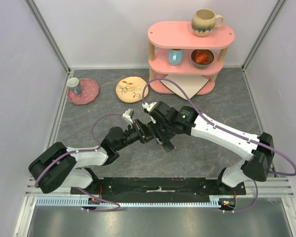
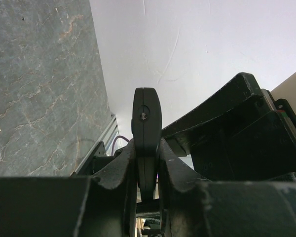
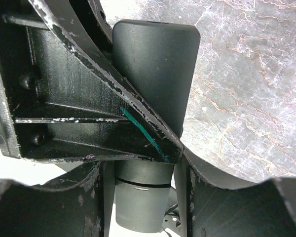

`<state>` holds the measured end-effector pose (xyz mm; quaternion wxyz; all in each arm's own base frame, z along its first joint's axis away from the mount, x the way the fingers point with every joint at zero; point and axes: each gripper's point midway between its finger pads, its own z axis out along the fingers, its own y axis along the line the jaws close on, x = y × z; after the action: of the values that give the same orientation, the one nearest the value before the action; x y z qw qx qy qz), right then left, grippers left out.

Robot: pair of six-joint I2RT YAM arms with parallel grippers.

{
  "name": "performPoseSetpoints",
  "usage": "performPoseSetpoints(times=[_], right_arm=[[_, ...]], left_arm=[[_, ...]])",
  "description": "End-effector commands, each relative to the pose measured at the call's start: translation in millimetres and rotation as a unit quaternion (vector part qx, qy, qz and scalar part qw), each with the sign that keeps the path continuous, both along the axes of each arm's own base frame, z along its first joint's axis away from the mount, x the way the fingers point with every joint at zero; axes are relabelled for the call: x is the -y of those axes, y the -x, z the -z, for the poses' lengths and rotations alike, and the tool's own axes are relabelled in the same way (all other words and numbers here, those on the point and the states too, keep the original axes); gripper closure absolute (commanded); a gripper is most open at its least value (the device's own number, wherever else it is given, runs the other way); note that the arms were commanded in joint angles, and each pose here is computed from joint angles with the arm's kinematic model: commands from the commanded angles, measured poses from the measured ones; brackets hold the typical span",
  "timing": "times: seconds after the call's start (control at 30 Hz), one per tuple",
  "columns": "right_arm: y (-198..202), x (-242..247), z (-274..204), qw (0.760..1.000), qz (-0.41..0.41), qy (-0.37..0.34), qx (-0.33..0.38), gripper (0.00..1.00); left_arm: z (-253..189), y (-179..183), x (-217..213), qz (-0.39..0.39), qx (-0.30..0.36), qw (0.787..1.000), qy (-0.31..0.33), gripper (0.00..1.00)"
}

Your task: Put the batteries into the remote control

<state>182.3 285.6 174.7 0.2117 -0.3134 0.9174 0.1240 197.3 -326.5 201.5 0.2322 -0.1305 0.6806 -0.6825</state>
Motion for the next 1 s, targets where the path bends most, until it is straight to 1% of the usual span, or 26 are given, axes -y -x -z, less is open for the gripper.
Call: performPoseSetpoints(times=[0.0, 0.17, 0.27, 0.47, 0.73, 0.97], right_arm=[[-38, -25, -34, 0.994, 0.020, -0.077, 0.077, 0.45], [-31, -27, -40, 0.993, 0.010, -0.095, 0.068, 0.36], [-28, -27, -42, 0.993, 0.009, -0.102, 0.064, 0.33], [-23, -26, -44, 0.992, 0.004, -0.110, 0.059, 0.29], [-17, -23, -60, 0.989, 0.003, -0.133, 0.061, 0.19], [-14, -11, -83, 0.985, 0.013, -0.156, 0.075, 0.16]], left_arm=[[-36, 39, 14, 0.087, 0.054, 0.994, 0.041, 0.98], [-22, 33, 17, 0.079, 0.043, 0.996, 0.019, 0.98], [-16, 30, 18, 0.072, 0.039, 0.997, 0.009, 0.98], [-10, 24, 17, 0.062, 0.037, 0.997, 0.000, 0.98], [2, 14, 14, 0.049, 0.030, 0.998, -0.012, 0.98], [5, 1, 8, 0.035, 0.029, 0.999, -0.010, 0.98]])
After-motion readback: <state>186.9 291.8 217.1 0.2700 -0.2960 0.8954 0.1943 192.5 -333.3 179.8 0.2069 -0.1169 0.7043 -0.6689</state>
